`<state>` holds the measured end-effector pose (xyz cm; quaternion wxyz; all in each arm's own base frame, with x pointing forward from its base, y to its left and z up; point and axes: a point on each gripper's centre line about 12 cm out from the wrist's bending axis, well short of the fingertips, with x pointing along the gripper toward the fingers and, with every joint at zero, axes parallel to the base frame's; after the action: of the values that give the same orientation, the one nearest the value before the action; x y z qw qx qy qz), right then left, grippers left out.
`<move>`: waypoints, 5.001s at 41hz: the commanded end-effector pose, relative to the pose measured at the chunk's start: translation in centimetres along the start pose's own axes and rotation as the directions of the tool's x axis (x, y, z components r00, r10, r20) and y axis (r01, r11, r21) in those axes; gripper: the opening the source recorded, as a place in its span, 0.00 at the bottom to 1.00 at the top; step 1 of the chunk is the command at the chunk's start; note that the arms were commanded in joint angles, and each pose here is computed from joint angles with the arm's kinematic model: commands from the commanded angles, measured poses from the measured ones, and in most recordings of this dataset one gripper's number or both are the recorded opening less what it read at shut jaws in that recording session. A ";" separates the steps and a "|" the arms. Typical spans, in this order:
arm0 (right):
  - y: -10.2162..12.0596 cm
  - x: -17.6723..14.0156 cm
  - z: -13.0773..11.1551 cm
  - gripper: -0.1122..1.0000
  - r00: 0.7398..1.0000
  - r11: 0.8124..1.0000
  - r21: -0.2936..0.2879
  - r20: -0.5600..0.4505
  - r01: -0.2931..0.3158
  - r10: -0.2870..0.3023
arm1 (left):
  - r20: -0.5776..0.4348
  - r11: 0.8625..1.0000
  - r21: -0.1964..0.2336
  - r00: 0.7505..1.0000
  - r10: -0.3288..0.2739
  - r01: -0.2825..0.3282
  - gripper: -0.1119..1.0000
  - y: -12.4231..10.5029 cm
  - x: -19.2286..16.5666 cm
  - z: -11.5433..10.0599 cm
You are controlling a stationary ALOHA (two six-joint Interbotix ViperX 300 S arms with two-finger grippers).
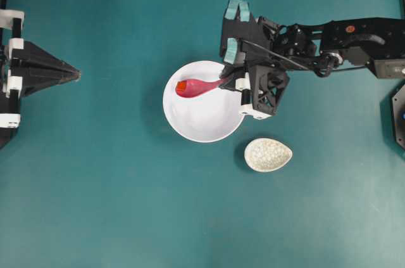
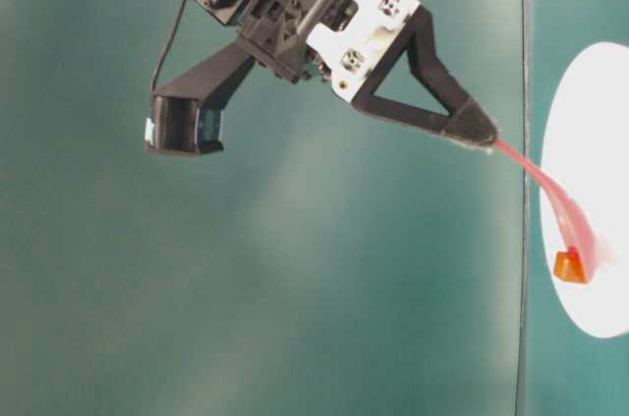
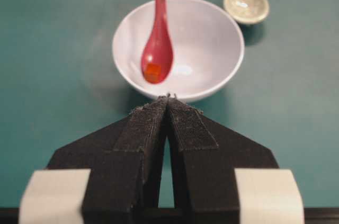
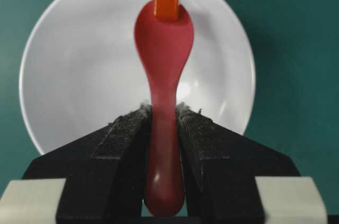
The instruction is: Grip the spoon and scoop the red block from the bowl with right arm.
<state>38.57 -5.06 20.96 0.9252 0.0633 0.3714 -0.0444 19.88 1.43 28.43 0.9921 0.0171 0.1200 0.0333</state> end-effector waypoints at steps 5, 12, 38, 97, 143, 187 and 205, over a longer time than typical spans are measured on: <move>0.4 -1.3 0.8 0.32 0.997 1.000 -0.010 0.084 0.002 -0.002 | 0.021 1.000 -0.003 1.000 0.005 -0.005 0.10 0.1 0.0 0.9; 0.8 -1.5 -0.1 0.32 0.993 1.000 -0.018 0.122 0.007 -0.005 | 0.020 1.000 -0.003 1.000 0.005 -0.005 0.10 0.1 0.0 0.9; 1.7 -2.3 -3.5 0.32 0.945 0.998 -0.043 0.325 0.046 -0.030 | 0.020 1.000 -0.003 1.000 0.005 -0.005 0.10 0.1 0.0 0.9; 2.9 -9.4 -1.7 0.32 0.880 0.999 -0.053 0.475 0.001 0.024 | 0.009 1.000 -0.004 1.000 0.005 -0.005 0.10 0.1 0.0 0.8; 3.4 -10.6 0.9 0.32 0.876 0.998 -0.059 0.479 -0.019 0.045 | -0.020 1.000 -0.016 1.000 0.001 -0.001 0.10 0.1 -0.1 0.7; 3.4 -10.7 1.0 0.32 0.876 0.998 -0.059 0.481 -0.019 0.045 | 0.019 1.000 -0.013 1.000 -0.010 0.011 0.10 -0.2 -1.4 1.7; 3.4 -10.7 0.9 0.32 0.881 0.998 -0.059 0.471 -0.022 0.047 | 0.017 1.000 -0.013 1.000 -0.010 0.011 0.10 -0.2 -1.3 1.6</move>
<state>31.78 -1.48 27.55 0.9865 0.0333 0.1567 -0.0333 18.73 1.16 29.16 0.9917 0.0108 0.1251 0.0293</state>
